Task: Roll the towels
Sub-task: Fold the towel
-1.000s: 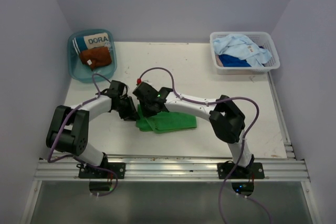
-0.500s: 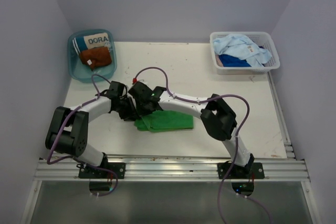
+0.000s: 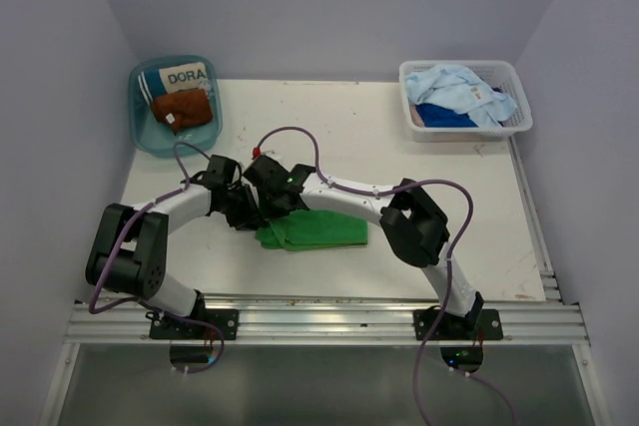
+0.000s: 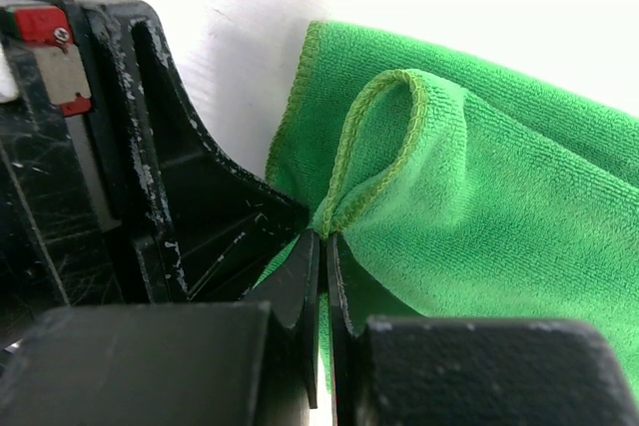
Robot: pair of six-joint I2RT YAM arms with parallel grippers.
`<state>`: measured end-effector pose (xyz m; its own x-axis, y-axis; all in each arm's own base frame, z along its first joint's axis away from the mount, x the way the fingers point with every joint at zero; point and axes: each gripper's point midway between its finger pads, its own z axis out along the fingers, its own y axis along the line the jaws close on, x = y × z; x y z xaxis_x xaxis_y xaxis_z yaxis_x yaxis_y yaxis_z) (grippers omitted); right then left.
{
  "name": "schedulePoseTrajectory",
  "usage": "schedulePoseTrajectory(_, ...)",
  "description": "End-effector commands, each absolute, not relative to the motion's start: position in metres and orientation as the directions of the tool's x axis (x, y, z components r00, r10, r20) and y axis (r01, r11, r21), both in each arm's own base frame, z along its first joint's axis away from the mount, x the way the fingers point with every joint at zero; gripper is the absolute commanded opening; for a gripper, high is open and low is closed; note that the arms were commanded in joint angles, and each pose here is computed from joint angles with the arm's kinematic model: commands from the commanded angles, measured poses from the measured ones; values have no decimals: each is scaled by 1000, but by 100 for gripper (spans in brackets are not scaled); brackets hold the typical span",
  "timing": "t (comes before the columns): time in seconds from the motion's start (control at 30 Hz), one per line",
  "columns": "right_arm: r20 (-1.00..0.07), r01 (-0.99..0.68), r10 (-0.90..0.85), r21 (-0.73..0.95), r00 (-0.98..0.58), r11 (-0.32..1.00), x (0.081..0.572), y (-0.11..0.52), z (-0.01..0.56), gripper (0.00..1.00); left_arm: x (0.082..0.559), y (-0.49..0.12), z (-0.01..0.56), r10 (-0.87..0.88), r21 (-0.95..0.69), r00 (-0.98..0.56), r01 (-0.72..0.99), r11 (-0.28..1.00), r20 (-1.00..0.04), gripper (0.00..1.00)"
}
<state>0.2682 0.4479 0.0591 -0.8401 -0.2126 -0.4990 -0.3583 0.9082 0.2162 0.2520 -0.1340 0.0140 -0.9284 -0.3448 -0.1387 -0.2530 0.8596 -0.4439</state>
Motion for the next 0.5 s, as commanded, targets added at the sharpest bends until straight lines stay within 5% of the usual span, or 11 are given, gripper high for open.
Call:
schedulePoseTrajectory(0.0,-543,-334,-158,242,-825,911,283,459,75,0,236,-123,-3,-341,-377,-933,-277,884,-113,27)
schedulePoseTrajectory(0.13,-534,-342,-172,236,-827,909,284,463,70,1,237,-123,-2,-346,-377,-932,-283,882,-111,27)
schedulePoseTrajectory(0.2,-531,-344,-178,232,-829,910,283,462,71,11,238,-124,0,-346,-379,-931,-281,882,-115,27)
schedulePoseTrajectory(0.33,-576,-349,-163,228,-801,909,289,452,96,44,242,-122,11,-349,-375,-928,-279,884,-133,27)
schedulePoseTrajectory(0.47,-619,-311,-111,225,-777,923,304,420,129,50,257,-116,37,-357,-361,-911,-268,893,-208,28)
